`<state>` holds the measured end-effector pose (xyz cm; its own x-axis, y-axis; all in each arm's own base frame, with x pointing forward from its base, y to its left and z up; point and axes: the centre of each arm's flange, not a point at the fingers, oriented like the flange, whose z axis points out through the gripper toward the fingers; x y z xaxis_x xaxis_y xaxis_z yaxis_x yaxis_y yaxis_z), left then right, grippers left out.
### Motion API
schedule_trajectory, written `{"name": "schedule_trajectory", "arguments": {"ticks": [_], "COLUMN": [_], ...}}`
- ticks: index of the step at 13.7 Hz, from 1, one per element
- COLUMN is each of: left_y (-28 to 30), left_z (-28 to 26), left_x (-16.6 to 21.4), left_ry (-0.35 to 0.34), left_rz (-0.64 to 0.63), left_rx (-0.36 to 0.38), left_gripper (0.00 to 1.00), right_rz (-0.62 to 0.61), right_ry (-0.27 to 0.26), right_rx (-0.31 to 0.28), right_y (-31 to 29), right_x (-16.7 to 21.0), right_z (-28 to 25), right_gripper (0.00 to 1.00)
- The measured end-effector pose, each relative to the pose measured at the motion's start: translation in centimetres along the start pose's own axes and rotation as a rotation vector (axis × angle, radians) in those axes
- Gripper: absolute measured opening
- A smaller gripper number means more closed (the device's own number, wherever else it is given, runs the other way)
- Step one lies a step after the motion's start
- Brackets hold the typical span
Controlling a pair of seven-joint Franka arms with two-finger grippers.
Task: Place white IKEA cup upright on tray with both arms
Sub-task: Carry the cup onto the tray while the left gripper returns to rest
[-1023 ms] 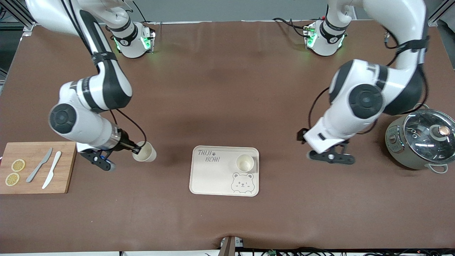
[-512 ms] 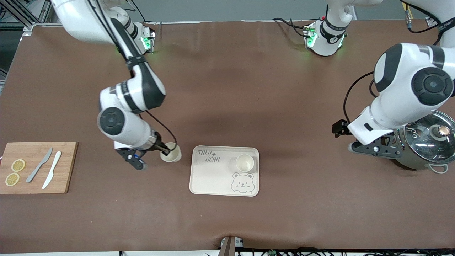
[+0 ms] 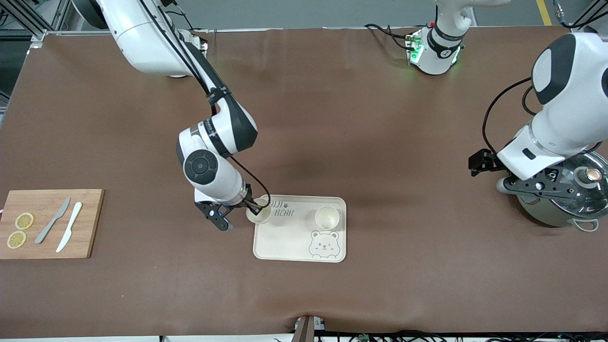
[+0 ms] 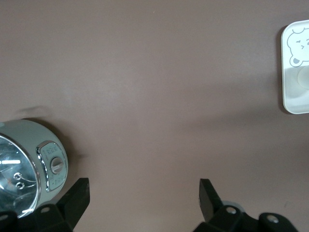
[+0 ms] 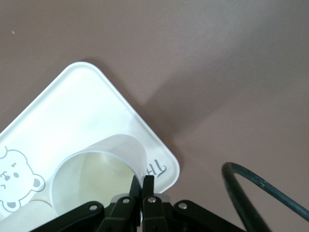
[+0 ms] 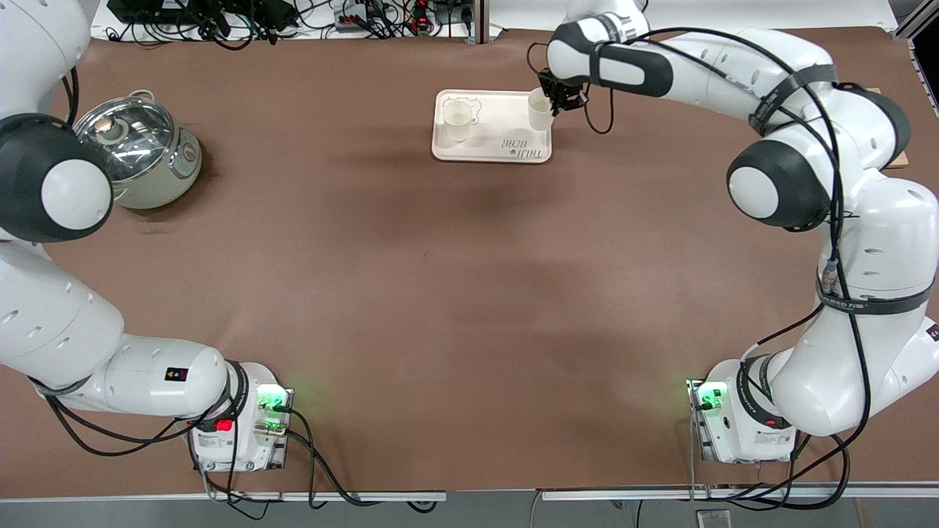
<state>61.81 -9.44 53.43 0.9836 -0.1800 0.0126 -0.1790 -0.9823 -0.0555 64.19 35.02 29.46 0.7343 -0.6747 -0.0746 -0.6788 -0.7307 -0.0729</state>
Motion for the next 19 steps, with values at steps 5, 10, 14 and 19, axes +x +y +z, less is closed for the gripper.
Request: {"name": "schedule_trajectory", "arguments": {"ticks": [5, 10, 14, 19], "left_y": [0.1, -0.7, -0.5, -0.5], "left_z": [0.5, -2.6, -4.3, -4.6], "left_x": [-2.4, -6.4, -9.0, -9.9], "left_ry": [-0.036, -0.002, 0.020, 0.024], "left_rz": [-0.015, -0.050, -0.055, -0.057], "left_rx": [-0.041, -0.077, -0.082, -0.080], "left_gripper": [1.00, 1.00, 1.00, 1.00], "right_rz": [0.004, -0.001, 0.000, 0.001], "right_ry": [-0.008, -0.006, -0.003, -0.003], "right_rx": [-0.023, -0.018, -0.001, -0.002], "right_y": [-0.2, -0.5, -0.8, -0.7], "right_x": [-1.1, -1.8, -2.0, -2.0], "right_z": [2.5, 3.6, 4.7, 5.4], "right_gripper": [0.03, 0.03, 0.03, 0.25]}}
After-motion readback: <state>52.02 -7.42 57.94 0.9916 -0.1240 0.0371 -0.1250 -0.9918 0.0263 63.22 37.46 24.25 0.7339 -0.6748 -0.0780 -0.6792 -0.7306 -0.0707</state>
